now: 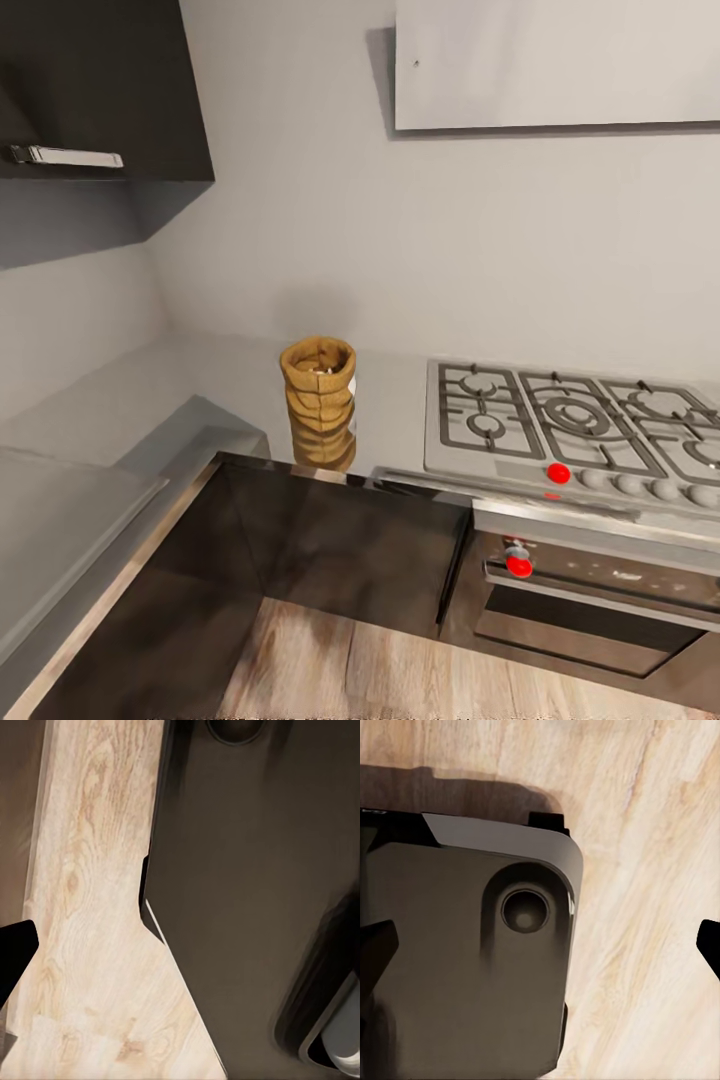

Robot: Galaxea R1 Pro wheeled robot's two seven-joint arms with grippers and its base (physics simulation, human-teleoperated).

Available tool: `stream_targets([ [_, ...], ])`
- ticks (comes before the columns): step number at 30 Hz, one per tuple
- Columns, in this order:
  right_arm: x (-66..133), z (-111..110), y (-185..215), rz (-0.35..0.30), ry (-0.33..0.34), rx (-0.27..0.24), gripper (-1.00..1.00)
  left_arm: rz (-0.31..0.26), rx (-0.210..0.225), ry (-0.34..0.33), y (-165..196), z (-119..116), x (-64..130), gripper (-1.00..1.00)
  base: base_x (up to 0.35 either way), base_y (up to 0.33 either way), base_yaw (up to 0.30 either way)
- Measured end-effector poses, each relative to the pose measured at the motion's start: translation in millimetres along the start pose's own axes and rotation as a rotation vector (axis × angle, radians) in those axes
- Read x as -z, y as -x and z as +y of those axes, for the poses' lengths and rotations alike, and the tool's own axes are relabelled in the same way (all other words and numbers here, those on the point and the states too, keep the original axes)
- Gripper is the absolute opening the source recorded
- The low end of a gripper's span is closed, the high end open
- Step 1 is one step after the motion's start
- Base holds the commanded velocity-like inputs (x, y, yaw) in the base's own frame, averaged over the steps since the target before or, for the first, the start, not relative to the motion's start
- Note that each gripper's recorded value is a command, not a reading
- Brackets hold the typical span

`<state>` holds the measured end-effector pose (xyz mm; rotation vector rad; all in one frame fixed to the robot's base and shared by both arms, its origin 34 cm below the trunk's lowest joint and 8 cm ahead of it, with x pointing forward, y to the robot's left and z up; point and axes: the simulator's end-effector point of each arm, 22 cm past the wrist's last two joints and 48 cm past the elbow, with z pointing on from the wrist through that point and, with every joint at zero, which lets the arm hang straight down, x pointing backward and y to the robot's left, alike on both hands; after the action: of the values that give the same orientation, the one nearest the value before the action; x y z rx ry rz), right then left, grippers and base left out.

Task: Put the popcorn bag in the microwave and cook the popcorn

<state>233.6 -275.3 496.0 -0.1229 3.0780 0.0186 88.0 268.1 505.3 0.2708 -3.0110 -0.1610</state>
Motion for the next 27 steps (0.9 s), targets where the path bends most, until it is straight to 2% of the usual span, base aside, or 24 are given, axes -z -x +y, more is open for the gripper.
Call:
stream_targets([
  [19, -0.8, 4.6, -5.5, 0.018, 0.008, -0.002, 1.0, 0.01, -0.001, 0.002, -3.8, 0.6, 0.1, 1.0, 0.0, 0.0, 0.001],
  [27, -0.8, 3.4, -6.5, 0.023, 0.006, -0.004, 1.0, 0.01, 0.0, 0.002, -3.9, 0.6, 0.1, 1.0, 0.0, 0.0, 0.214],
])
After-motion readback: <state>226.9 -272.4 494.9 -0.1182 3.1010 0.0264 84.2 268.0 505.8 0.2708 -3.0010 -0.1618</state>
